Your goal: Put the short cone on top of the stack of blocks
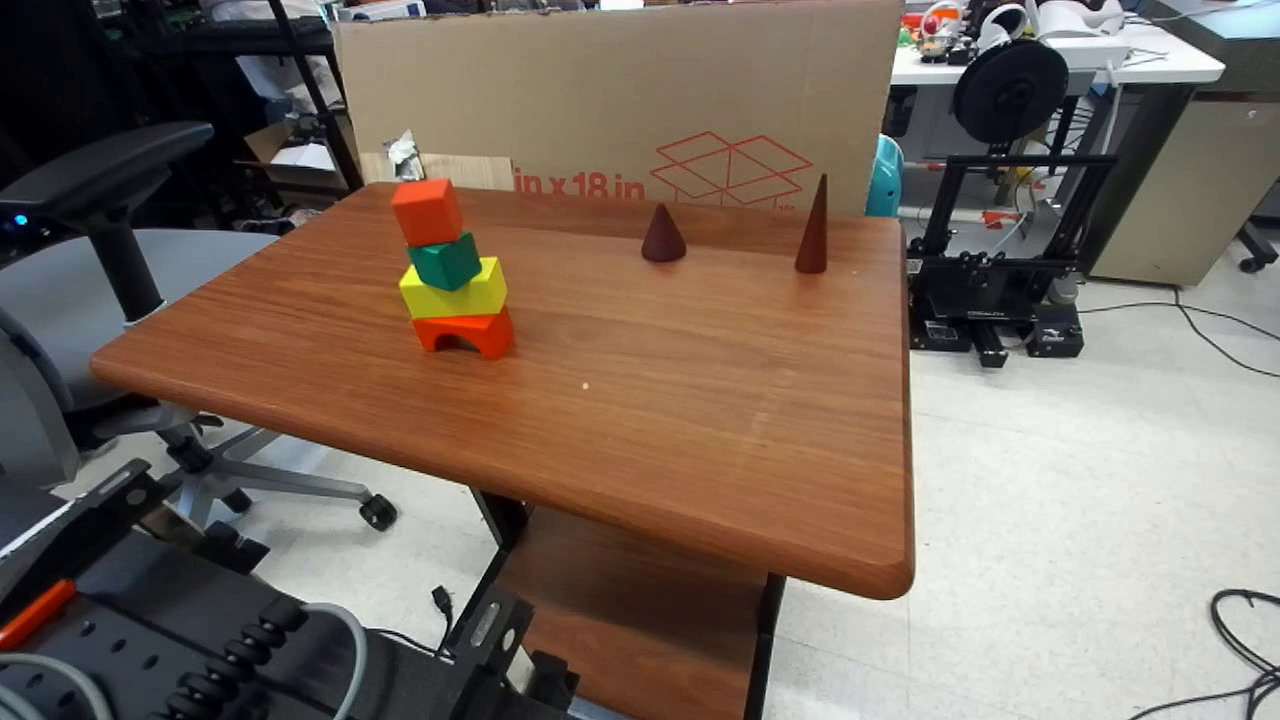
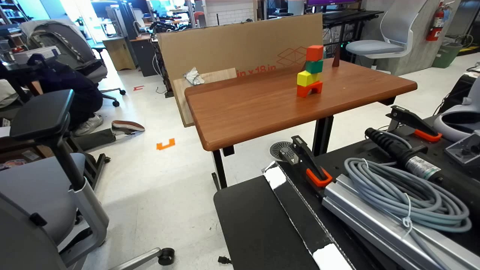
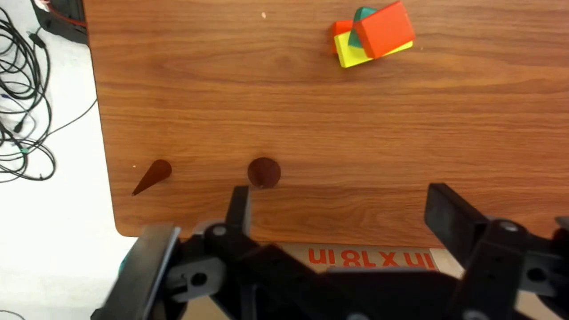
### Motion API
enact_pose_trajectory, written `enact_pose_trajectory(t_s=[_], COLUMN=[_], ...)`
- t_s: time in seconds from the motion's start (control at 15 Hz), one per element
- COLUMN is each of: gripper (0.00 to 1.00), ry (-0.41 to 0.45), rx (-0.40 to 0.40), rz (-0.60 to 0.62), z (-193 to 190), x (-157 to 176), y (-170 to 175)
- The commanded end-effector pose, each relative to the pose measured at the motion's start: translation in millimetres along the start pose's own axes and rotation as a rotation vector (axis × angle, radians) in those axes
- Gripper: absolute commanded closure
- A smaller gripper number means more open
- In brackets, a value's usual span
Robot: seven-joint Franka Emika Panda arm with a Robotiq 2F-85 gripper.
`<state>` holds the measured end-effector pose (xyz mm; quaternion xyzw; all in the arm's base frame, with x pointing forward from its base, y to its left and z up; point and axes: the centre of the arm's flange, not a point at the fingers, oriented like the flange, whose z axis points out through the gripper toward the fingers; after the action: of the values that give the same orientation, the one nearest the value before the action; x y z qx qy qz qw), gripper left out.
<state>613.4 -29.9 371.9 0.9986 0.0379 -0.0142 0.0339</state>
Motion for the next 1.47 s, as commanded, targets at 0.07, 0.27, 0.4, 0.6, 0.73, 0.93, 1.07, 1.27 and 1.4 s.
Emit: enact_pose_trajectory(t_s=[0.07,0.27,0.4,0.6,0.73,0.93,1.07,1.27,1.4], gripper=[0.00,0.00,0.00,0.00,0.00,0.00,0.00,0.00,0.00], ry=[0.031,0.028,0.042,0.035,0.017,-0.008,-0.019,-0.046,-0.051], rx=[0.042,0.050,0.030,0.024,0.034,0.049,0.050,0.056,0.054], rz=[-0.053,-0.069,-0.062,-0.063,-0.064,-0.062,-0.065,-0.056,-0.055], z=[30.7,55.5,70.3,89.8,103.5,125.1,137.5,155.3,164.2], x=[36.6,45.9,51.2,59.6,63.5,68.5,73.0,82.6,87.1], y=[15.8,19.6,21.9,23.8,26.6,32.9,38.0,42.6,42.7])
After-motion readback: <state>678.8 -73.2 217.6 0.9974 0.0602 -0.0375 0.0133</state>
